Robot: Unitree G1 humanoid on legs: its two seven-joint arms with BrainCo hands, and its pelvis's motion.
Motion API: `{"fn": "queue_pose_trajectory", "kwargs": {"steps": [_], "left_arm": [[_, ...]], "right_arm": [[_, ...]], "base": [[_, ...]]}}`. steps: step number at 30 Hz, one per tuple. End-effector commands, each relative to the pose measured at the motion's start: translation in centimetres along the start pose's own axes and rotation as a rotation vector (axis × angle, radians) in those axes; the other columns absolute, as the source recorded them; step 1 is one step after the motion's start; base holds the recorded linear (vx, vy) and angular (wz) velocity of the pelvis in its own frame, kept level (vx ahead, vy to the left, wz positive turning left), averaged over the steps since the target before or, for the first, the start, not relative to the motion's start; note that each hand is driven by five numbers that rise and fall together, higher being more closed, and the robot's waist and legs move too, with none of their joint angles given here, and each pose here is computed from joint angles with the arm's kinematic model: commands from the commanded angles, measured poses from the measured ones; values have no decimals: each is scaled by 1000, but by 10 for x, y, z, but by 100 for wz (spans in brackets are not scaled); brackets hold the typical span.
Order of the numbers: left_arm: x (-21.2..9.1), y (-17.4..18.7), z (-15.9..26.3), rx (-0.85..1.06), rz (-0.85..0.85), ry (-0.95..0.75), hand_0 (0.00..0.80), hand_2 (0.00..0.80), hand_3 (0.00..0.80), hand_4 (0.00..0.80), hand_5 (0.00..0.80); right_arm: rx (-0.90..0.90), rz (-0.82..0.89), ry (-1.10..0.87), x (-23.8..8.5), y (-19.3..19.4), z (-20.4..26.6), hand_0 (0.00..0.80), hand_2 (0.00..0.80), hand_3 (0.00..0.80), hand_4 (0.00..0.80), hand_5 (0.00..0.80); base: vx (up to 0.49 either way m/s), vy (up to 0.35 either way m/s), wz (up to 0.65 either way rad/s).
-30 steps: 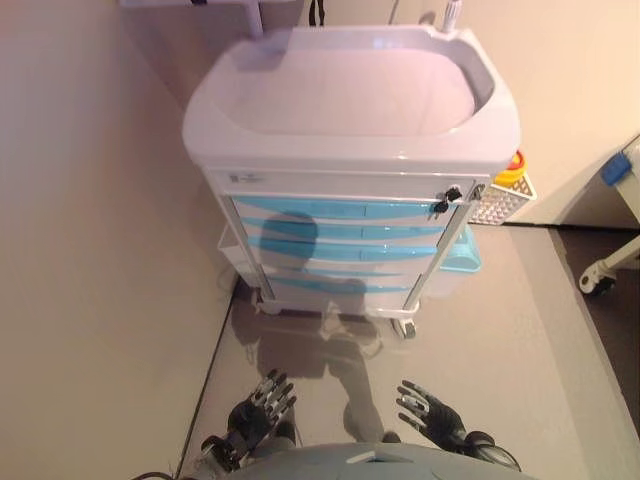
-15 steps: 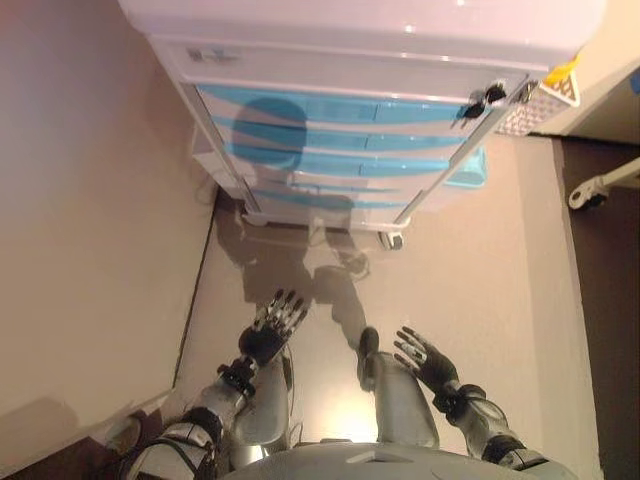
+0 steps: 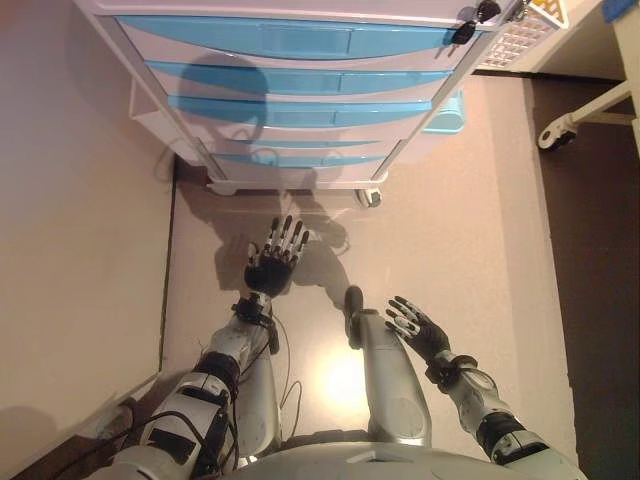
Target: Open the drawer and pick up the medicine
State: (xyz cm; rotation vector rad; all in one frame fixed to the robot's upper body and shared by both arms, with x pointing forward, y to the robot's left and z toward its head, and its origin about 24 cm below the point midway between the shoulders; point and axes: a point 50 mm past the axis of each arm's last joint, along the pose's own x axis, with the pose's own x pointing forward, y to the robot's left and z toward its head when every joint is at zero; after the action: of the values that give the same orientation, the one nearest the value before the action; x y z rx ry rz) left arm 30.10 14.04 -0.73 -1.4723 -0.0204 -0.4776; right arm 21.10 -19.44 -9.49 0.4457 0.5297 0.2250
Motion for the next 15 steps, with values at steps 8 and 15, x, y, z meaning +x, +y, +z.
{"fn": "queue_pose_trajectory", "kwargs": {"steps": [8,15], "left_arm": [[69,-67,40,19,-227,-110,0,0,0,0,0],[95,-100,66,38,-277,-179,0,0,0,0,0]], "right_arm": [[-20,55,90,-13,3,-16,0,0,0,0,0],[-32,58,97,-15,2,-17,0,0,0,0,0]], "base": [[1,4,-2],[7,0,-2]]}}
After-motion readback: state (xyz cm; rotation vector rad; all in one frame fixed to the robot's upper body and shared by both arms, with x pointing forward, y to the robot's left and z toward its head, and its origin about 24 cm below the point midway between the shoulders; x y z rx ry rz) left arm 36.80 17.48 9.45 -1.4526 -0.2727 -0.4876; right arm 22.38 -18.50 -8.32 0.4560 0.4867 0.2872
